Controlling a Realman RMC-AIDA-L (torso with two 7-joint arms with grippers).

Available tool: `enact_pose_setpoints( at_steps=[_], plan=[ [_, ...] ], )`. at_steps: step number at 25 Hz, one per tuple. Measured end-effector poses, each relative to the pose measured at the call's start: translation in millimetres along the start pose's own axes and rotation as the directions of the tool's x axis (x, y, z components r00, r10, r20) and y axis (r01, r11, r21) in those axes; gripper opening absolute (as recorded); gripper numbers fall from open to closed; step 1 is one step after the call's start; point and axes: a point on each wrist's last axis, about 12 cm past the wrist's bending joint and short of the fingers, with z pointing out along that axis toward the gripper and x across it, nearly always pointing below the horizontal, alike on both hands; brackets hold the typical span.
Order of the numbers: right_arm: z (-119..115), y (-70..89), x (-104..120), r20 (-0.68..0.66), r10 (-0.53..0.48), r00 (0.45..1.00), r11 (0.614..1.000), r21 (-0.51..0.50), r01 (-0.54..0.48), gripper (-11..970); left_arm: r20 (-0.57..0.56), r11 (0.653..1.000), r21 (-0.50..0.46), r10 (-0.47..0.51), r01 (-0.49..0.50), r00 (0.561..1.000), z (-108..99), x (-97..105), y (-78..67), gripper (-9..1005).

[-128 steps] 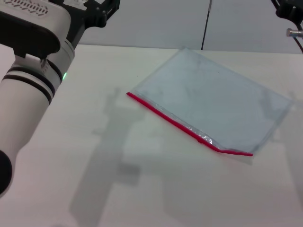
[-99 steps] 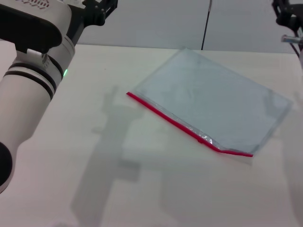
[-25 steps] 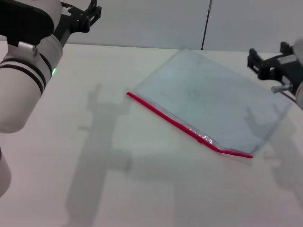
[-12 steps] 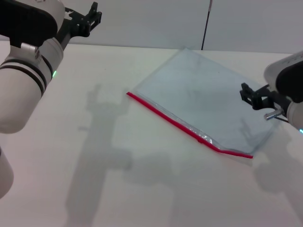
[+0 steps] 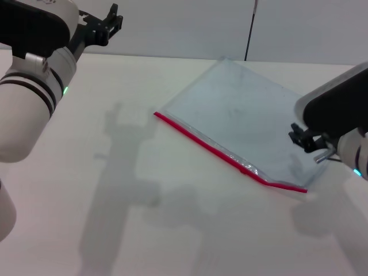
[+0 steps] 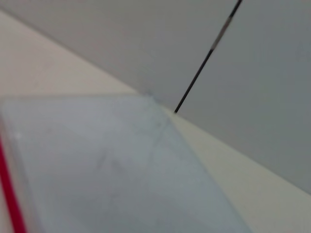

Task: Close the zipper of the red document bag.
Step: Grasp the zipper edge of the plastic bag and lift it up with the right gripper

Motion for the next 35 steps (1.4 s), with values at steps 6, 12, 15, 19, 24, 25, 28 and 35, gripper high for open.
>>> enact_pose_setpoints(
  at_steps=[6, 12, 15, 19, 24, 25, 28, 35],
  plan=[
    [-2.0, 17.5, -1.4, -0.064, -0.123, 0.99, 0.992, -0.021, 0.122, 668, -0.016, 1.0, -0.002, 0.018, -0.018, 1.0, 0.9, 1.5, 1.3, 842],
    [-2.0, 26.4, -0.7, -0.115, -0.209, 0.971, 0.978, -0.033, 0.206, 662, -0.047, 1.0, -0.007, 0.022, -0.023, 0.999, 4.4, 2.1, 5.7, 840],
    [-2.2, 30.0, 1.1, -0.12, -0.222, 0.968, 0.975, -0.044, 0.219, 659, -0.046, 0.999, -0.01, 0.031, -0.031, 0.998, 5.4, 1.4, 6.7, 838],
    [-2.3, 33.4, 4.1, -0.137, -0.243, 0.96, 0.97, -0.05, 0.239, 625, -0.056, 0.999, -0.01, 0.037, -0.038, 0.998, 6.8, 4.5, 6.8, 836],
    [-3.0, 42.8, 8.4, -0.184, -0.313, 0.932, 0.95, -0.059, 0.308, 573, -0.066, 0.999, -0.021, 0.042, -0.044, 0.997, 9.7, 6.4, 8.1, 834],
    [-2.1, 45.4, 11.2, -0.196, -0.332, 0.923, 0.943, -0.064, 0.326, 571, -0.071, 0.999, -0.025, 0.04, -0.042, 0.997, 10.0, 7.4, 9.1, 833],
    [-0.4, 48.9, 18.0, -0.224, -0.356, 0.907, 0.935, -0.075, 0.348, 566, -0.08, 0.999, -0.036, 0.029, -0.032, 0.996, 9.7, 9.8, 12.8, 832],
    [-2.0, 51.6, 20.4, -0.25, -0.386, 0.888, 0.922, -0.083, 0.378, 555, -0.09, 0.998, -0.052, 0.02, -0.024, 0.996, 10.3, 10.8, 17.5, 828]
  ],
)
